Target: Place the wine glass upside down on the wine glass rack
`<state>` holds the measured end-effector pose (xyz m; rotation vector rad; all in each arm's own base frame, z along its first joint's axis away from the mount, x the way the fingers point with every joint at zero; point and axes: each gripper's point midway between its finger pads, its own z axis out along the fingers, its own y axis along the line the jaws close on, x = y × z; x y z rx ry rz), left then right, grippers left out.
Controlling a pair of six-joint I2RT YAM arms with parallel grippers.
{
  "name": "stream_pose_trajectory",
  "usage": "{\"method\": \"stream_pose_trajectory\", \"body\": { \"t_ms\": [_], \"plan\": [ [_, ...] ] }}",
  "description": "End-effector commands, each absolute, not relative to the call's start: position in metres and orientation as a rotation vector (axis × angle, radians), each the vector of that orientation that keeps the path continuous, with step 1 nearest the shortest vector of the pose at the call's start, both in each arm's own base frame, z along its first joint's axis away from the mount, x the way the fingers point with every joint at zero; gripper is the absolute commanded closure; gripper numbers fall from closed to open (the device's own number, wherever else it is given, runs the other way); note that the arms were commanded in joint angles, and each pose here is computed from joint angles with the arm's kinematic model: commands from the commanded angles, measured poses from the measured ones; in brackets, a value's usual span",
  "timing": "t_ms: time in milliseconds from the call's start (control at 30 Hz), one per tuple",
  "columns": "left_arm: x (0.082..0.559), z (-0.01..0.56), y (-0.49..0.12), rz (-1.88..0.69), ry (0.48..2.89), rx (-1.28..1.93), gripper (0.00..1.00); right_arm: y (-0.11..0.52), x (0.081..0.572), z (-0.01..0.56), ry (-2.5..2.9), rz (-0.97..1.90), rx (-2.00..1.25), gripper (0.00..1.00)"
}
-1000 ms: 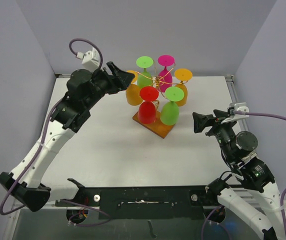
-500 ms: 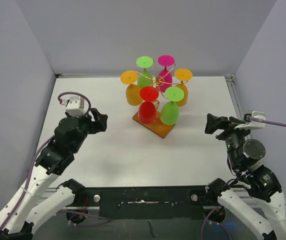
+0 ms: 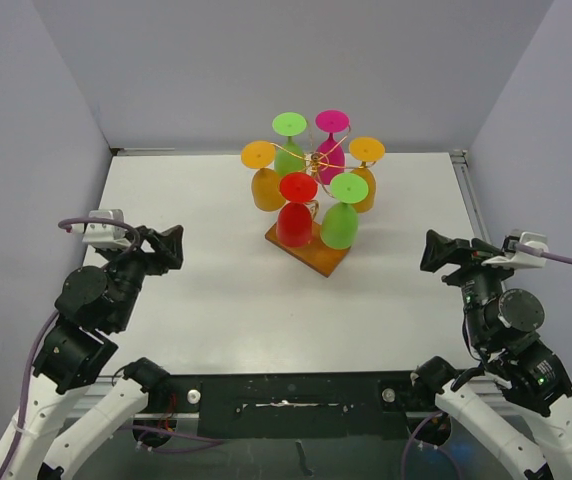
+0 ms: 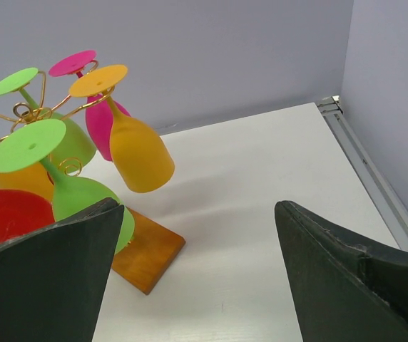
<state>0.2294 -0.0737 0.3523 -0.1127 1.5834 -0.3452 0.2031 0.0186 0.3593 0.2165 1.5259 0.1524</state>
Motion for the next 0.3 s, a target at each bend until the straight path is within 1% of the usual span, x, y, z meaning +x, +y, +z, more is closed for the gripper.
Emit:
{"method": "stream_pose_trajectory", "body": {
  "t_ms": [0,267],
  "plan": [
    [0.2264,0.3879,-0.0689,-0.352,1.489,-0.112,0.29,0.0115,0.1963,0.3804,1.472,0.159,0.234,0.09],
    [0.2259,0.3882,-0.0701,-0.363,1.482,-0.111,0.29,0.0124,0.1987,0.3783,1.486,0.156,0.243,0.09]
  ]
}}
